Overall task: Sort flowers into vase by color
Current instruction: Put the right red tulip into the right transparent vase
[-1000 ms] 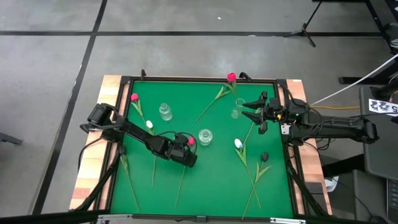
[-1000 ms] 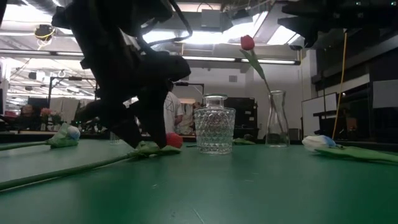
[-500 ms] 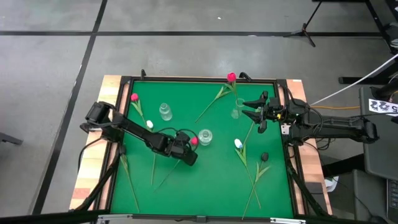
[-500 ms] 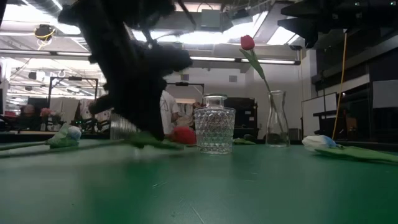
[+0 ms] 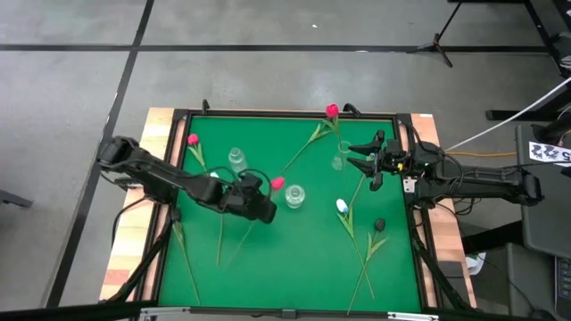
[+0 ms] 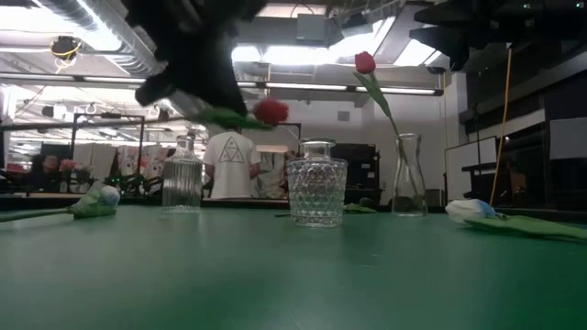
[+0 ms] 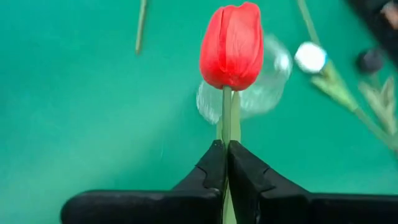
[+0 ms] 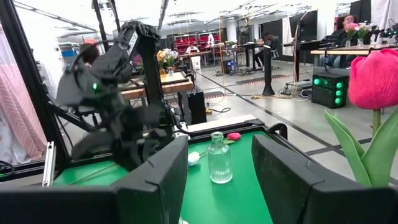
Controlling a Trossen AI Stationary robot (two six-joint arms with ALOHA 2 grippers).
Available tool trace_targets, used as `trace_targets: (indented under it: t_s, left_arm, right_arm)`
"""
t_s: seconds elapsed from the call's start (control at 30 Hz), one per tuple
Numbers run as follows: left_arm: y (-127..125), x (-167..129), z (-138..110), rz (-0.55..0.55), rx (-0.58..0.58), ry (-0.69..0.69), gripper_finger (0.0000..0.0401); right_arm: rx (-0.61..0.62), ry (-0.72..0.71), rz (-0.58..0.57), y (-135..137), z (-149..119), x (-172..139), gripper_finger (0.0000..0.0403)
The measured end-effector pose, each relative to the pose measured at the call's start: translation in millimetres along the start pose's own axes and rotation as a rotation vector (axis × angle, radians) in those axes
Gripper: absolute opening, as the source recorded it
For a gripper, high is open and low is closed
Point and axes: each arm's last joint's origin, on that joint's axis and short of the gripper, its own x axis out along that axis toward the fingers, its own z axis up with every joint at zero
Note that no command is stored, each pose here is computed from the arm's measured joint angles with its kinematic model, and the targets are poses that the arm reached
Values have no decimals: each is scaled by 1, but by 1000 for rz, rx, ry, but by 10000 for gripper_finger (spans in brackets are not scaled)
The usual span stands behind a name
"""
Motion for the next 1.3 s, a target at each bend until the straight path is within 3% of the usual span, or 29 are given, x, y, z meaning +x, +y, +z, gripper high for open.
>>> trace_targets:
  t_s: [0.13,0.37,0.57,0.73,1.17,1.3]
  left_arm:
    - [3,-21,16,-21,-31,-103,6]
    - [-5,-53,48,-136,11,-388,3]
    - [-20,-67,77,-265,72,-592,7]
    - [-25,-75,94,-300,122,-731,3]
    - [-18,-73,121,-297,146,-843,5]
    - [-19,-79,126,-300,175,-907,11]
  right_arm:
    - [0,0,1,0,0,0,177]
    - [-33,-61,59,2,6,0,177]
    - [-91,-224,160,7,22,-3,177]
    - [-103,-222,189,9,29,3,177]
    - [-361,-73,253,13,53,91,177]
    - [-362,30,260,13,55,110,185]
